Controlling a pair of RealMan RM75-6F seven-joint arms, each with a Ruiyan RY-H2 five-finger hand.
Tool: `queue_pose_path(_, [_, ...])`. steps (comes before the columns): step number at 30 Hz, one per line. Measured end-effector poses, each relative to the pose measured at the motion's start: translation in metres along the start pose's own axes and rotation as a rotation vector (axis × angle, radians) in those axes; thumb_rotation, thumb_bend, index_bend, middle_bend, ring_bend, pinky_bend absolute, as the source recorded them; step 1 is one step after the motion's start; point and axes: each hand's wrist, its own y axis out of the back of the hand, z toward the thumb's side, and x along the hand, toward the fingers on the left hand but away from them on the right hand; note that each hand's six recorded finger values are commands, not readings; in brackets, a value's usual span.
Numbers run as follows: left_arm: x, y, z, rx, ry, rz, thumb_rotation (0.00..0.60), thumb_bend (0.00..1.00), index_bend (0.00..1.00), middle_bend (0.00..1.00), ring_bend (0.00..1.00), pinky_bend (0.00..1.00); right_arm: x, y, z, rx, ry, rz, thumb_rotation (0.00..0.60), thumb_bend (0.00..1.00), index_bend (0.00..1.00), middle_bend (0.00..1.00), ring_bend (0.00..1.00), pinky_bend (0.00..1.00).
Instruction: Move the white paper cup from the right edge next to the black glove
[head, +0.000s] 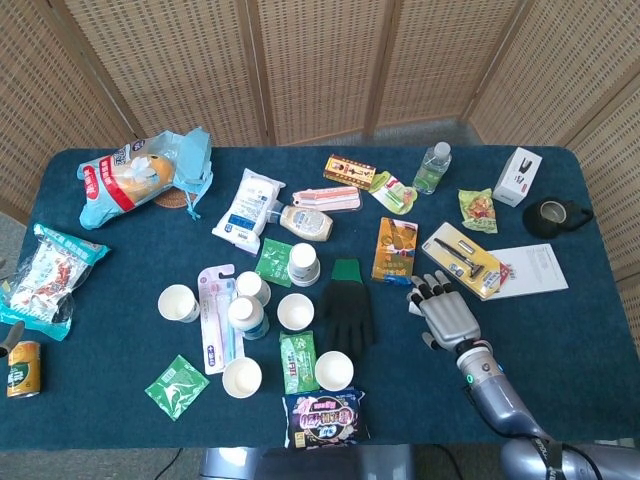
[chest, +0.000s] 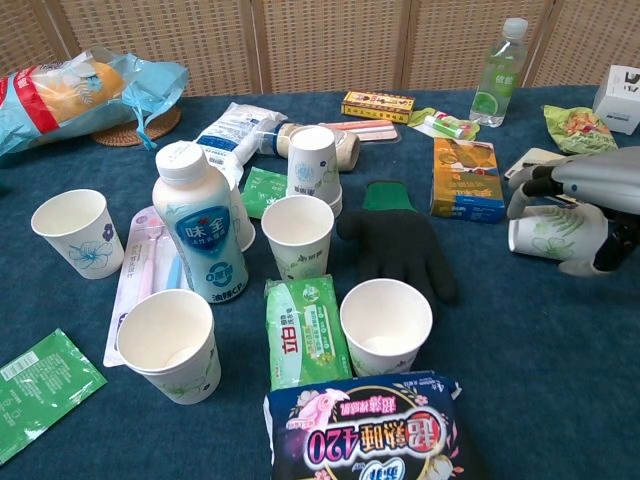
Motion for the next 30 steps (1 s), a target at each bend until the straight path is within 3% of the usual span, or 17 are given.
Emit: queue_pose_path(30, [-0.001,0.0,0.007,-0.006,-0.024,0.002,0.6,0.41,0.0,0.05,0.06,0.02,0.018,-0.001,-0.024,0.054,-0.099,0.04,0.597,0.35,0.23,0.0,0.0,0.0])
